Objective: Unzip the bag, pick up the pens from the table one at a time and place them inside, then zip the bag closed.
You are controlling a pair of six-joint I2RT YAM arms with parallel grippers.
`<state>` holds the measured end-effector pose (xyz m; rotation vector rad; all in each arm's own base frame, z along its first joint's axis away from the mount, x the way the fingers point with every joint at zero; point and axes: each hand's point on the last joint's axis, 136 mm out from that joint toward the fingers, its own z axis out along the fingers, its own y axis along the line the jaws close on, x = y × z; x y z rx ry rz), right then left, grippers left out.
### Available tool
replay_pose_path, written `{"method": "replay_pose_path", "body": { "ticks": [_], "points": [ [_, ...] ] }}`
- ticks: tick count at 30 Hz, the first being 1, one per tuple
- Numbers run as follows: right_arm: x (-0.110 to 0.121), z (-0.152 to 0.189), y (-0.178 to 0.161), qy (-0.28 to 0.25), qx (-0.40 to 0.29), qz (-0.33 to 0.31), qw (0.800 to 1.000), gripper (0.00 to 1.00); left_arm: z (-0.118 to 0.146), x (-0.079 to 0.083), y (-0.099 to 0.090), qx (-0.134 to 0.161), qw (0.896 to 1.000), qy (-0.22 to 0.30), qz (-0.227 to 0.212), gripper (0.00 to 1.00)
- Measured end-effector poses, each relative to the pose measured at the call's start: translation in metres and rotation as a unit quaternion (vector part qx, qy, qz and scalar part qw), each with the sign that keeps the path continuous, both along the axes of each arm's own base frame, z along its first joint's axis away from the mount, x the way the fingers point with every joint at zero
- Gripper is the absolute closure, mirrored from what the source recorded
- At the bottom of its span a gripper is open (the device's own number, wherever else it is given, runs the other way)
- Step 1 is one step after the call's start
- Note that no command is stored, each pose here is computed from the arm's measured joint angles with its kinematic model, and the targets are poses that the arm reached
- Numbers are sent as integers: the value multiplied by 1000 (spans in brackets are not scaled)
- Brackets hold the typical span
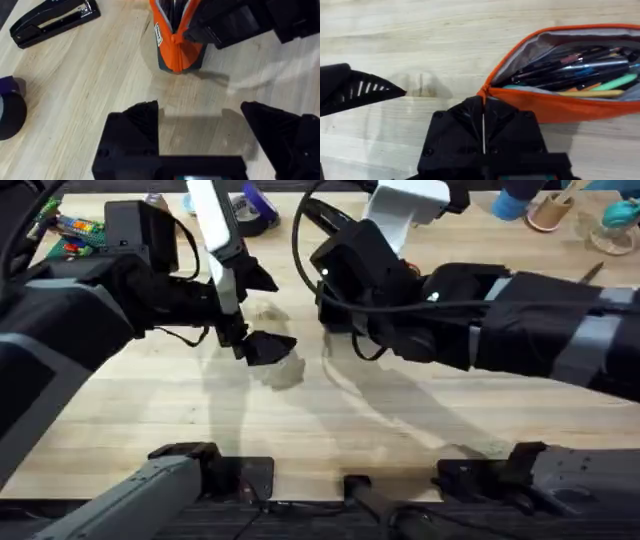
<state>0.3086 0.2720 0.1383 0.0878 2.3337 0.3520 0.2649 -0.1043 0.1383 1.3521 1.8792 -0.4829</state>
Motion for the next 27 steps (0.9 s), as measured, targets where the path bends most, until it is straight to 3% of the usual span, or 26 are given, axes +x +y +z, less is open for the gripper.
{"method": "replay_pose_path", "body": {
  "ticks": [27],
  "points": [
    [7,21,6,-36,13,18,999,970,0,0,0,0,1000,0,0,8]
  ]
}}
